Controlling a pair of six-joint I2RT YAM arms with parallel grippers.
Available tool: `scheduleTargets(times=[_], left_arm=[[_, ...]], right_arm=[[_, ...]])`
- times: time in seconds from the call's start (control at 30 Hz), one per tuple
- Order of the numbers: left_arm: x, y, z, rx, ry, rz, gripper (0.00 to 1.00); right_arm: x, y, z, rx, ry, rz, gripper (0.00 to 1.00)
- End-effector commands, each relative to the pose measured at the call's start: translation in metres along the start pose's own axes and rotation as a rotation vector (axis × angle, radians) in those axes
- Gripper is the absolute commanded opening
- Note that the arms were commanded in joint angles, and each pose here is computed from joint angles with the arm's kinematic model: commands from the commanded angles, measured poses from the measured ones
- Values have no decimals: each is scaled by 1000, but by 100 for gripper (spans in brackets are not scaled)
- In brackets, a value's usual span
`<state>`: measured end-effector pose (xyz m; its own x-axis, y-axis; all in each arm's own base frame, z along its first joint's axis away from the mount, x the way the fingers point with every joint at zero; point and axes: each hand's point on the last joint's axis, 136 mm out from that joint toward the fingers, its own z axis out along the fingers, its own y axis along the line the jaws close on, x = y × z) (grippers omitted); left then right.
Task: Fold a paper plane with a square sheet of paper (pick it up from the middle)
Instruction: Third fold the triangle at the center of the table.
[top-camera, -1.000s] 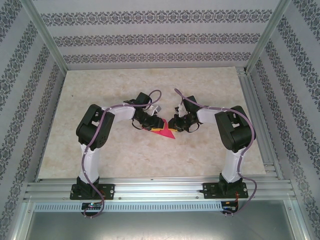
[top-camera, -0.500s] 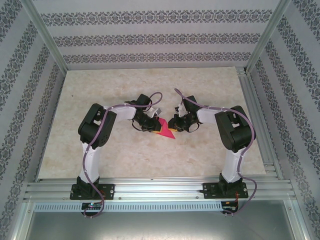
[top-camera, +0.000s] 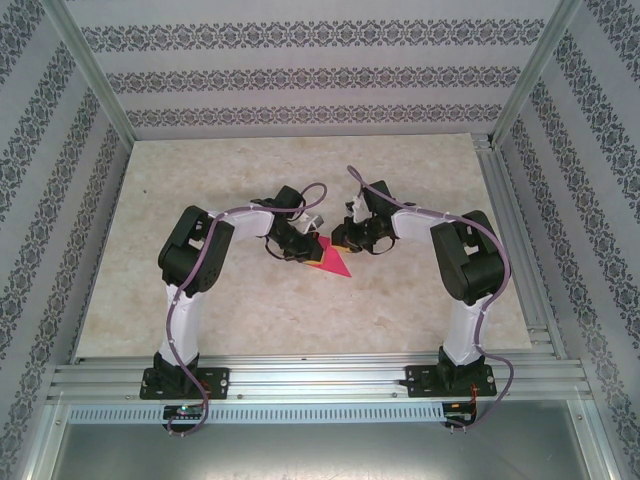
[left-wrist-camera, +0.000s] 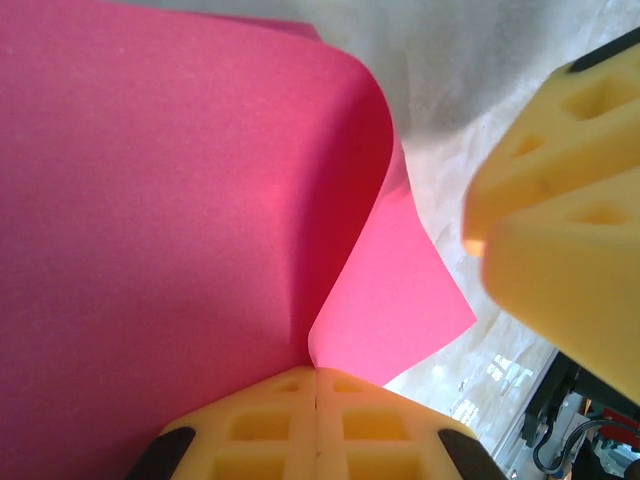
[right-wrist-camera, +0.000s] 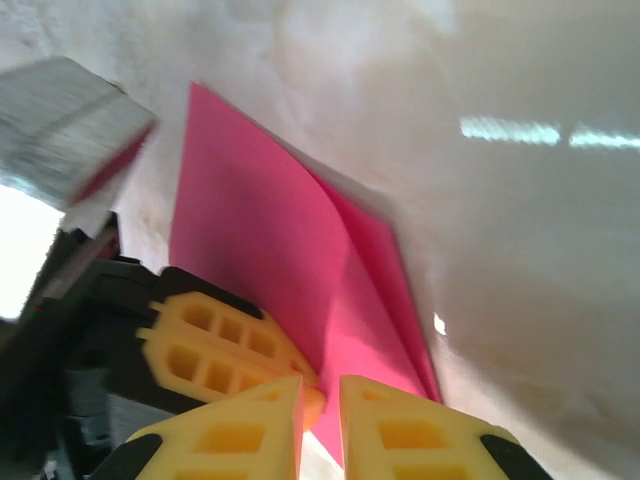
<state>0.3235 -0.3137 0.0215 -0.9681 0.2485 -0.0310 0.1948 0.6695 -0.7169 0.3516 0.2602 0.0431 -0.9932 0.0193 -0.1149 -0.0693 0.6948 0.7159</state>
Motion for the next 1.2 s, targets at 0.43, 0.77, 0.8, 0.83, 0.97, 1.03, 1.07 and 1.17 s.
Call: scheduleTargets(times=[0.43,0.77,0.8,0.83,0.97,1.03,1.07,1.17], left_arm=[[-2,7,3,-34,11,20,6],[-4,8,1,-46,8,22,6],[-4,8,1,-46,9,25,6],[-4,7,1,-44,9,24,6],[-4,7,2,-43,12,26,6],[-4,8,2,-44,12,26,6],[-5,8,3,-43,12,22,6],[-5,9,4,-42,14,21,6]], right_arm=[[6,-37,24,148,52,41,17],[-22,19,1,-18,-38,-12,17],[-23,18,2,-15,-37,-10,18],[-24,17,4,-15,-33,-7,18],[-23,7,14,-4,-20,12,17],[-25,-1,19,13,-20,22,17],[-25,-5,22,20,-14,30,17],[-24,-18,30,60,-4,43,17]])
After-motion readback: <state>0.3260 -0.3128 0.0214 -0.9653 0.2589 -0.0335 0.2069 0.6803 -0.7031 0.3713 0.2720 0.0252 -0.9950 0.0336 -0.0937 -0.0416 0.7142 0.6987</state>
